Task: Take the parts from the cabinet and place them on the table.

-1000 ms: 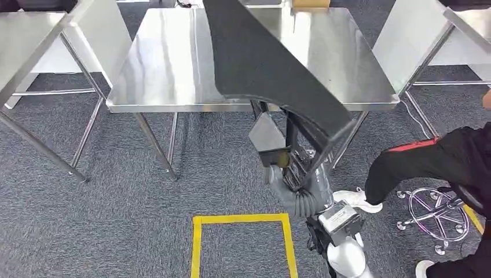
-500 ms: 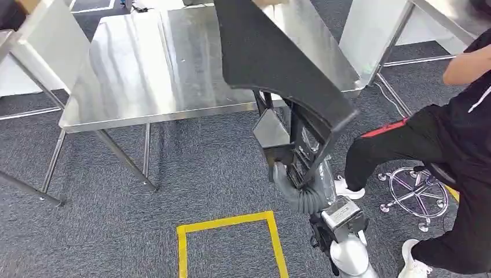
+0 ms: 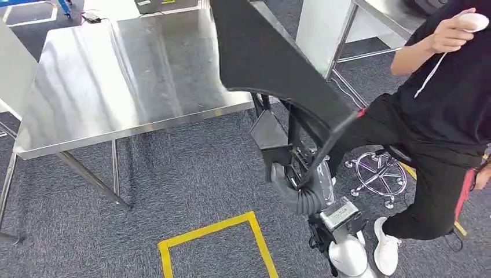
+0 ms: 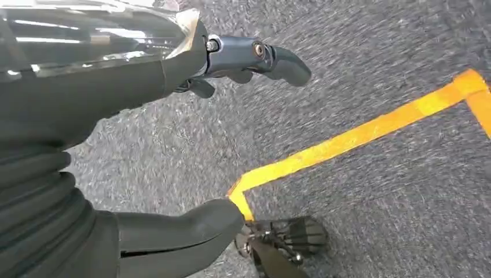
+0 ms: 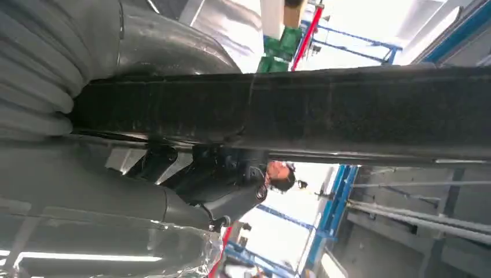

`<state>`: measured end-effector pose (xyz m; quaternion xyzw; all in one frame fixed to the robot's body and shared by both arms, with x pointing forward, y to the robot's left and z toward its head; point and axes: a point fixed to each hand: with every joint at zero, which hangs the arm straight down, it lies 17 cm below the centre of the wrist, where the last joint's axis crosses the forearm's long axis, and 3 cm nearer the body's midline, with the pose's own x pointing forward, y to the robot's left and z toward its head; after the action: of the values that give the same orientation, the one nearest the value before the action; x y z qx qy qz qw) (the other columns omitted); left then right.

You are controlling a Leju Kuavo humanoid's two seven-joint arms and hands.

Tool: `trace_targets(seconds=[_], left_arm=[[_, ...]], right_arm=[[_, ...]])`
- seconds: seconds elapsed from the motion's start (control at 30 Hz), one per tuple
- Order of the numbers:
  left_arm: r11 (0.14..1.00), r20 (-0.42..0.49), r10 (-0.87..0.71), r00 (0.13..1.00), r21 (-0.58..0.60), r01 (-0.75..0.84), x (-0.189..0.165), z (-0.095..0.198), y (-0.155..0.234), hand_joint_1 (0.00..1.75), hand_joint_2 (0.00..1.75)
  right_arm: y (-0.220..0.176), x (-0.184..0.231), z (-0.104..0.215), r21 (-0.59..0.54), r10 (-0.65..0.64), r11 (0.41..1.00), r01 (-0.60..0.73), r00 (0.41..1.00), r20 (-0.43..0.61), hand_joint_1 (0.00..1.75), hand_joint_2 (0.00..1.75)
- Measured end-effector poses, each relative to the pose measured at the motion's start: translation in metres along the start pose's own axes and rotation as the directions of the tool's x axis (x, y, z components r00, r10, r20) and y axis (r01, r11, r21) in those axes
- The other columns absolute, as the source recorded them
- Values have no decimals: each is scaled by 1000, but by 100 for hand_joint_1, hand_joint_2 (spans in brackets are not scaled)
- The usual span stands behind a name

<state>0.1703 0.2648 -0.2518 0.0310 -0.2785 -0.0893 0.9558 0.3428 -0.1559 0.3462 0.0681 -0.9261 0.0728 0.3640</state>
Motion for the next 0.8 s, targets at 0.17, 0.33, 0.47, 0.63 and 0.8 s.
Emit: trace_targets(seconds=[0.17,0.33,0.47,0.63,0.8], left_arm=[[1000,0,2,1000,-3,-2,0,0,-2,0,175],[1000,0,3,1000,-1,-3,0,0,0,0,175],[1000,0,5,1000,2,-5,1,0,-1,0,175],[1000,-3,1,1000,0,-1,0,0,0,0,175],[1000,-15,2,1000,-2,-2,-2,0,-1,0,175]], right_arm=[[0,-3,1,4,2,1000,-2,1000,-8,175,175],[0,-3,1,5,3,1000,-3,1000,-6,175,175],[1,-3,1,6,3,1000,-3,1000,-6,175,175],[1,-3,1,6,3,1000,-3,1000,-7,175,175],[1,-3,1,8,4,1000,-4,1000,-6,175,175]])
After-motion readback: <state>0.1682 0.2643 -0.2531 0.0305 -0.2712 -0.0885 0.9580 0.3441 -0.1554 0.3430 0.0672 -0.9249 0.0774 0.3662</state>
